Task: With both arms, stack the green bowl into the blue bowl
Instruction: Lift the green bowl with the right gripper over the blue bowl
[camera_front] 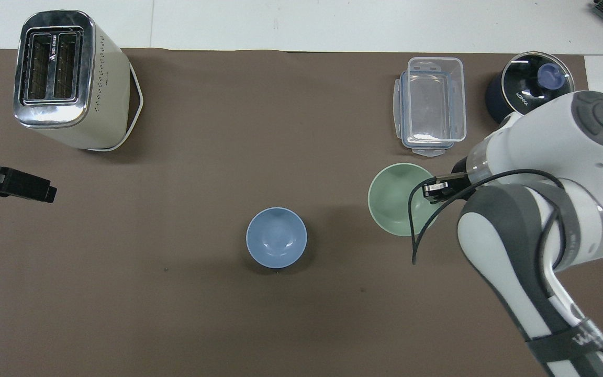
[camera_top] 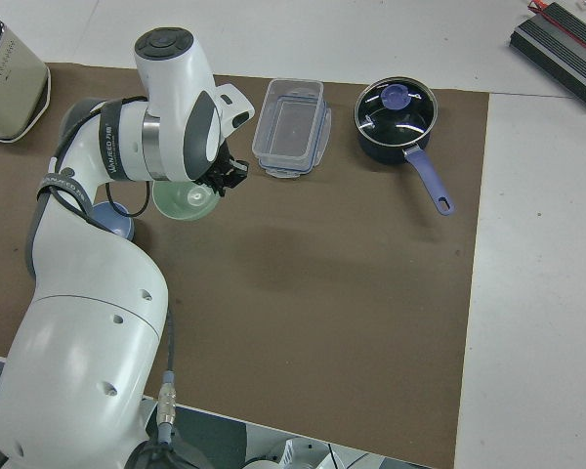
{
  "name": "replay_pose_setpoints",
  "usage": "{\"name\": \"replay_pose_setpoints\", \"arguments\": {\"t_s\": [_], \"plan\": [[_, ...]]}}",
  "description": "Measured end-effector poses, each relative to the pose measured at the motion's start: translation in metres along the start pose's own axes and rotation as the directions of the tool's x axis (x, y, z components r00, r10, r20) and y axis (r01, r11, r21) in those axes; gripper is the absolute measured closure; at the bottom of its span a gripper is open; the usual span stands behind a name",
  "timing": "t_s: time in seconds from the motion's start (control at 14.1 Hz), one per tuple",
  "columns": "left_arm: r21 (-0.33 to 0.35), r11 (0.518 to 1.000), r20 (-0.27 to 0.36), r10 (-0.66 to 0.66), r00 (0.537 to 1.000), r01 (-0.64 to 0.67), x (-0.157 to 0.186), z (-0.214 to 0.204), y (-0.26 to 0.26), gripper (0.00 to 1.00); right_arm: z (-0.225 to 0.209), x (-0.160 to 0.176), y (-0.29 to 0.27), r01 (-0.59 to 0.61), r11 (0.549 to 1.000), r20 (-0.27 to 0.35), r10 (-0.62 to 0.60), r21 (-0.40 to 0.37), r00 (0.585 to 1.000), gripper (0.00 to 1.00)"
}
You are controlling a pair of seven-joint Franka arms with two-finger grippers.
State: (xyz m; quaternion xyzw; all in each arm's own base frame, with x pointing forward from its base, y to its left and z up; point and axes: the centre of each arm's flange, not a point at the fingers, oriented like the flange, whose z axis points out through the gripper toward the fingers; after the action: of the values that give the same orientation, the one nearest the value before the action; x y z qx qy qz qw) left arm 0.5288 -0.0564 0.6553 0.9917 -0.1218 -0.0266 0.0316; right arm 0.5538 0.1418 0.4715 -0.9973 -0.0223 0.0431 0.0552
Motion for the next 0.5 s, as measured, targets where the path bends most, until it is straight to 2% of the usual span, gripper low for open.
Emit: {"name": "replay_pose_setpoints", "arguments": {"t_s": [0.5], "plan": [[0.001, 1.000, -0.005, 0.000, 1.000, 0.000, 0.001, 0.000, 0.000, 0.00, 0.050, -0.026, -0.156, -0.135, 0.990, -0.037, 0.137, 0.035, 0.990, 0.95]]}}
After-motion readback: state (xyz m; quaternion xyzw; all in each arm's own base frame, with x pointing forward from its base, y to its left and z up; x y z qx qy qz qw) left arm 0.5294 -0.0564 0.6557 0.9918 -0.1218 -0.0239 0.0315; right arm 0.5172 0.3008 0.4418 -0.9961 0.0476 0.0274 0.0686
